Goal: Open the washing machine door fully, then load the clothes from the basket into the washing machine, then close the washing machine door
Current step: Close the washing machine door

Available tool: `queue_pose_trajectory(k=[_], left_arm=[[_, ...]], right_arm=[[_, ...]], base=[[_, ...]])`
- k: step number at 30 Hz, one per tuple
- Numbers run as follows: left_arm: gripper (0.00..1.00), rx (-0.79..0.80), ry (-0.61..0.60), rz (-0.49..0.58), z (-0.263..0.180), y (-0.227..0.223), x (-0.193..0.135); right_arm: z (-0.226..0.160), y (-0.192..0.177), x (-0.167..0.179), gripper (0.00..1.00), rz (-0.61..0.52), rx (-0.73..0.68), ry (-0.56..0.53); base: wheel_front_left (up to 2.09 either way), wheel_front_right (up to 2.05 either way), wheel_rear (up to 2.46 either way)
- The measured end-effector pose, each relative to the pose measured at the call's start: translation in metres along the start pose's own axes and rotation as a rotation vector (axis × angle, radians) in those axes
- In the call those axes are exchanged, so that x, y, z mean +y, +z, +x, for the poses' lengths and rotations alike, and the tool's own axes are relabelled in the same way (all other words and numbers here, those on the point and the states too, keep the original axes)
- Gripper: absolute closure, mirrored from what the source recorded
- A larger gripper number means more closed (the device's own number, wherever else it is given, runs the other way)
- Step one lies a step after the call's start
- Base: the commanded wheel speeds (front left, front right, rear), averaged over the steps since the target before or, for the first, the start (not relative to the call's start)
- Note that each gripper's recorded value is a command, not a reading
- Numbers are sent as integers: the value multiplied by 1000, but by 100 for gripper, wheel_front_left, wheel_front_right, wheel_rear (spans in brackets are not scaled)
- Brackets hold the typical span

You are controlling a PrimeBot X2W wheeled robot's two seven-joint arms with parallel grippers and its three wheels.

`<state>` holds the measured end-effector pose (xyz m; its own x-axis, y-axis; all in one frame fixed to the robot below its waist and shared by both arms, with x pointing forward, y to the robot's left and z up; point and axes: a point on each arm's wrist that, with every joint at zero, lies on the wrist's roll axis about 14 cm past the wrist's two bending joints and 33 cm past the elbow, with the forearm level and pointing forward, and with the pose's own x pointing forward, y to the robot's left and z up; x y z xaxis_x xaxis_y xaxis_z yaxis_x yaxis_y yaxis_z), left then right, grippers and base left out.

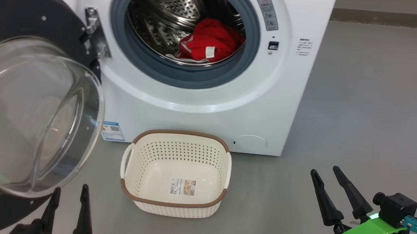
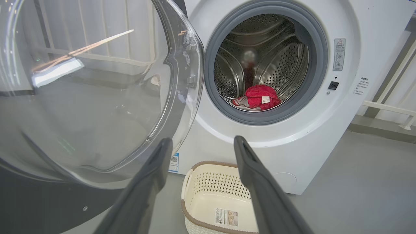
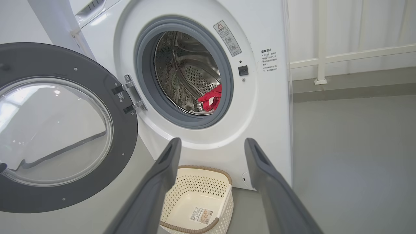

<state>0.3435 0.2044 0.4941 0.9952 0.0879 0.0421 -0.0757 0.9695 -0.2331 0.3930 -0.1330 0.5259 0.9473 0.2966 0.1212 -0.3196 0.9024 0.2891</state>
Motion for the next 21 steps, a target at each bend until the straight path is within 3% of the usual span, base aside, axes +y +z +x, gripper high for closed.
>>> queue_pose_trajectory(k=[21], left_arm=[[0, -42, 215, 14, -41, 14, 60]], right_arm=[[36, -22, 62, 0, 39, 54, 187]], base=[[0, 0, 0]])
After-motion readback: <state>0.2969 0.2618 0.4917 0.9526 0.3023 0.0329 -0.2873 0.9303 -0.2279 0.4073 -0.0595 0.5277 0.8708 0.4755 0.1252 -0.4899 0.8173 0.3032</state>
